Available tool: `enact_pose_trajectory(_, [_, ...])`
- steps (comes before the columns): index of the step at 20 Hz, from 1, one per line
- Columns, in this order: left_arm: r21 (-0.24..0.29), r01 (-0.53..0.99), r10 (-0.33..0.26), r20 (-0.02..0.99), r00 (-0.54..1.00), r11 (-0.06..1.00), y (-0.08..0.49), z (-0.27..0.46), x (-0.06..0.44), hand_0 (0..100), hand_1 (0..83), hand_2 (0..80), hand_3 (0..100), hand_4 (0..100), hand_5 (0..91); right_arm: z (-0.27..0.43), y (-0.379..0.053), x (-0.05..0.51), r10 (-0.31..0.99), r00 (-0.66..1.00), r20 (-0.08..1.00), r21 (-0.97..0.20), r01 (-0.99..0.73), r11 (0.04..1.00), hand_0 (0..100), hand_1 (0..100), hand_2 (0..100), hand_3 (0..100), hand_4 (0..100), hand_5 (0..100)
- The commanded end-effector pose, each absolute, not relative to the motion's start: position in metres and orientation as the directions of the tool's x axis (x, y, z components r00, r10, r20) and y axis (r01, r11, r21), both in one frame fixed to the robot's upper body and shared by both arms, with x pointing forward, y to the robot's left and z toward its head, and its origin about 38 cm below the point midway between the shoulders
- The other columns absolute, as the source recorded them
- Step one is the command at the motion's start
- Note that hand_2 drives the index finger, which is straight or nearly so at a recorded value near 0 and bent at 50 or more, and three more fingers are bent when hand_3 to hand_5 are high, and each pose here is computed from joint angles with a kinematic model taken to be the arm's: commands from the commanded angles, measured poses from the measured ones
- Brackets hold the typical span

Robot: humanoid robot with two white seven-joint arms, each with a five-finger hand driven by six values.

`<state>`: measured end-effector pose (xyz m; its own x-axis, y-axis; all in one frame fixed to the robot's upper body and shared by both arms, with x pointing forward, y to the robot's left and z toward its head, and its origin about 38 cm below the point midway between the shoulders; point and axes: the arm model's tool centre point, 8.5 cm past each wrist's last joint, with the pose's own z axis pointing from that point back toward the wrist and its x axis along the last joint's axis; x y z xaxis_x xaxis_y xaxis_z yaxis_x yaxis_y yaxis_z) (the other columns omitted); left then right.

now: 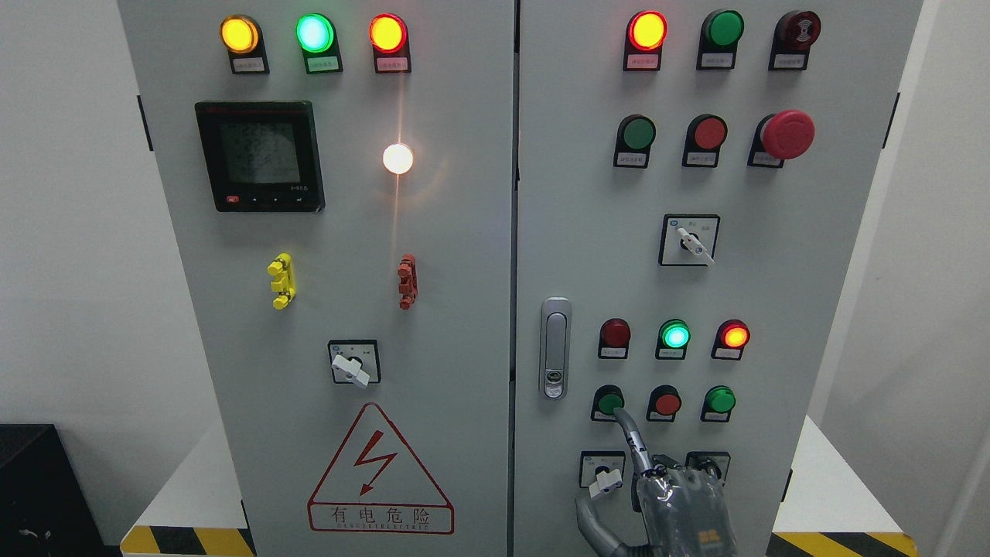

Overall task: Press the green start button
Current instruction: 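Press the green push button with the right hand's extended finger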

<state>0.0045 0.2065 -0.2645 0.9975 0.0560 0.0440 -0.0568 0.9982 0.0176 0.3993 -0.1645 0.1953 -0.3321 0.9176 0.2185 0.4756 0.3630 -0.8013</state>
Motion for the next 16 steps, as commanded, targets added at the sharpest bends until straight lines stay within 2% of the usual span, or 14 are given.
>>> enact_pose_trajectory(1, [0.012, -0.056, 0.055, 0.094, 0.994, 0.998, 0.2058, -0.2643, 0.0288, 12, 55.6, 0.0, 0, 0, 0.0, 0.1844, -0.1606, 0.4124, 0.916, -0.329, 0.229, -0.821, 0.439, 0.363, 34, 35, 0, 92, 86, 99])
enact_pose_trajectory(16, [0.012, -0.056, 0.055, 0.094, 0.994, 0.998, 0.2058, -0.2643, 0.0288, 12, 55.6, 0.0, 0, 0, 0.0, 0.1871, -0.1610, 0.4165, 0.915, -0.328, 0.236, -0.817, 0.442, 0.369, 35, 35, 0, 92, 86, 99])
